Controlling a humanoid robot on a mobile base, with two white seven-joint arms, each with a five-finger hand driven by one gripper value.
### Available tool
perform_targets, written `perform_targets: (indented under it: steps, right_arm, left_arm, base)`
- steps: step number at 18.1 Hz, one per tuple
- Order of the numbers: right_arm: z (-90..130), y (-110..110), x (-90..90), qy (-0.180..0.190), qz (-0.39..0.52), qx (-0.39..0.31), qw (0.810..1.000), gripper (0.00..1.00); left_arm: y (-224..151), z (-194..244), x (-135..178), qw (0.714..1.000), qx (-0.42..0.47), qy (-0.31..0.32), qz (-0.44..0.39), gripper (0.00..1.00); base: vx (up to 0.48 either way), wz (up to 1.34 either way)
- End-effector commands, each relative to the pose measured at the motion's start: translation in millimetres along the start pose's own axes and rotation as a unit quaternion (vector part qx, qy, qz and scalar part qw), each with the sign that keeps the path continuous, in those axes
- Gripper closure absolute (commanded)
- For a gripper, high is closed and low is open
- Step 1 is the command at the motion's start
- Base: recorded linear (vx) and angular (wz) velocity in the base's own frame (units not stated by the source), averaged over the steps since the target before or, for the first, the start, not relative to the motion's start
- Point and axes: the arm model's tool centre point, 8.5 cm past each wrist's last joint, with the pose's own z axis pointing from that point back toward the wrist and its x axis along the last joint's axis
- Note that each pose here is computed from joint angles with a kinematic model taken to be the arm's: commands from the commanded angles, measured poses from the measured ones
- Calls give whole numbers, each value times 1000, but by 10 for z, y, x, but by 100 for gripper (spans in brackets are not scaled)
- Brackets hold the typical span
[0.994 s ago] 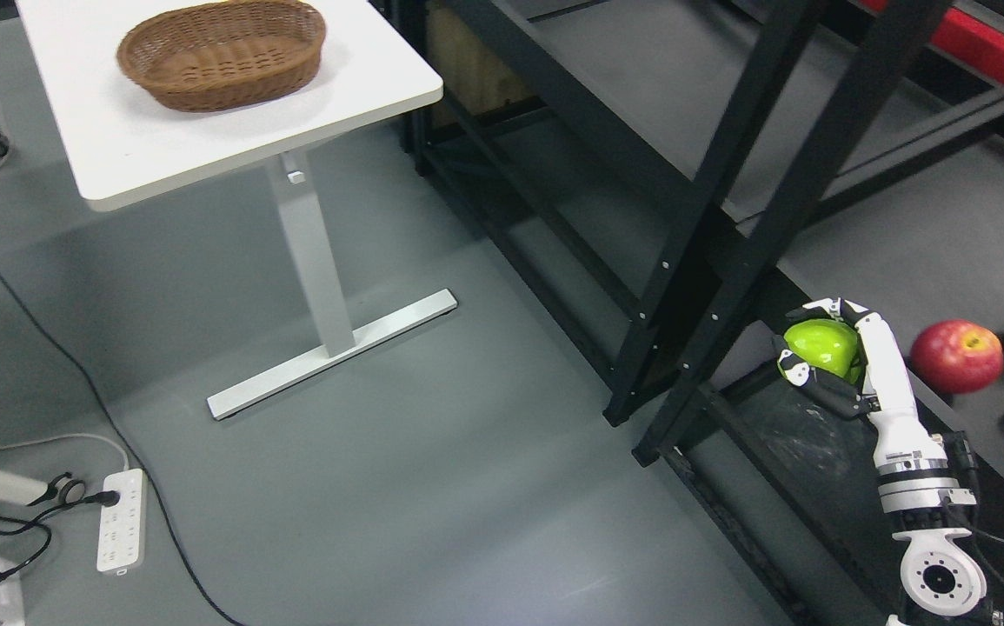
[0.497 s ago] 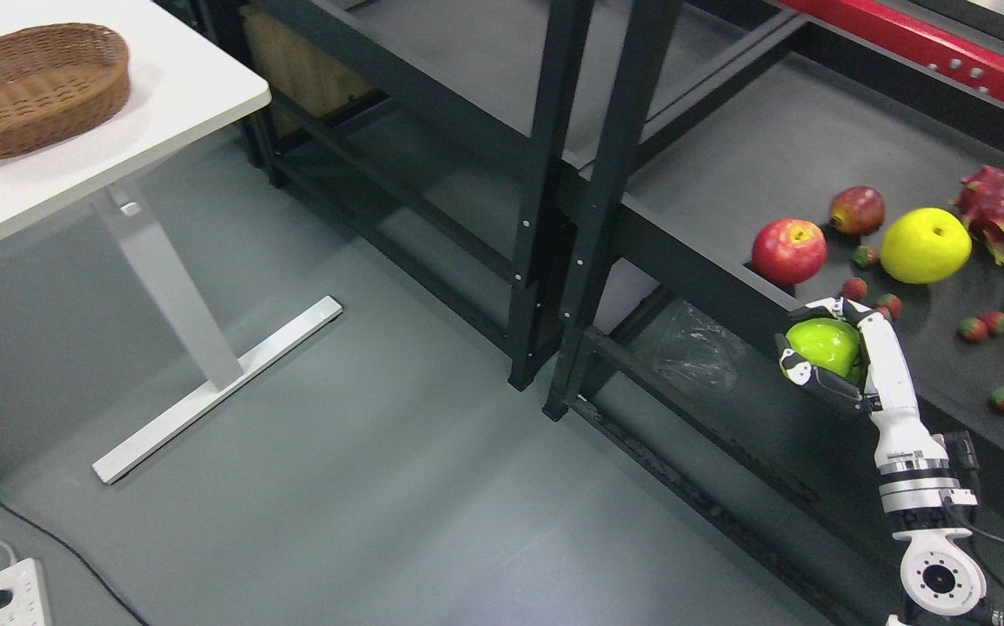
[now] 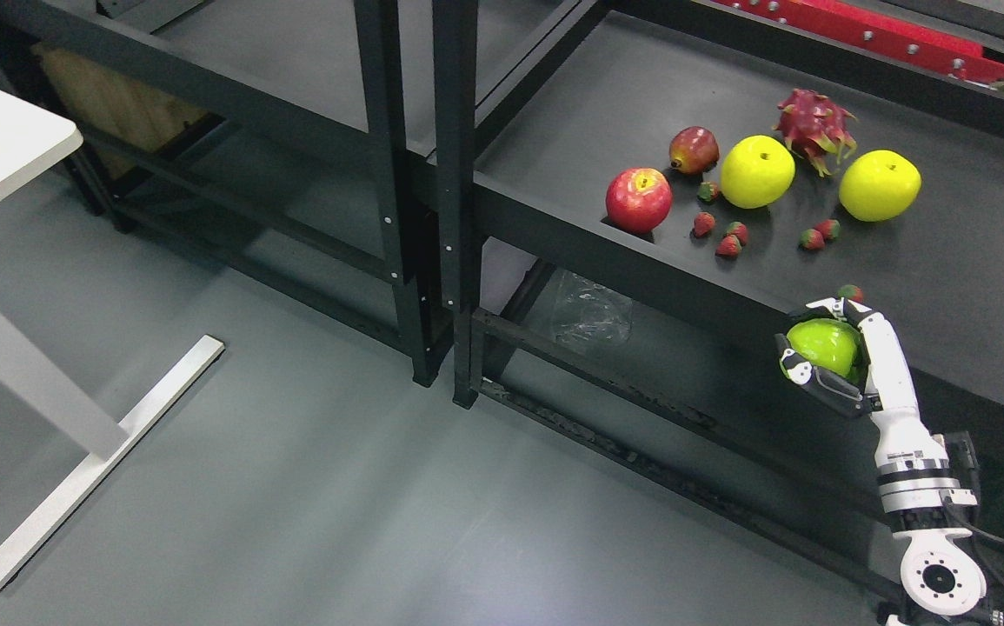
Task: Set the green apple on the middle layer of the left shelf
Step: 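Hold the green apple in the right hand while driving to the shelf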
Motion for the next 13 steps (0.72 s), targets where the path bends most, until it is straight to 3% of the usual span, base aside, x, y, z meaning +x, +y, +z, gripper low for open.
perform_targets:
  steps: [1,13]
  right_arm:
    - [15,9,-10,2,0,1,1000,95]
    - [24,-2,-18,3,1,0,1000,95]
  left_arm:
    - [112,17,3,1000,9,0,0,0]
    - [111,17,3,1000,8,0,0,0]
  base:
    - [14,-397]
    - [11,-114]
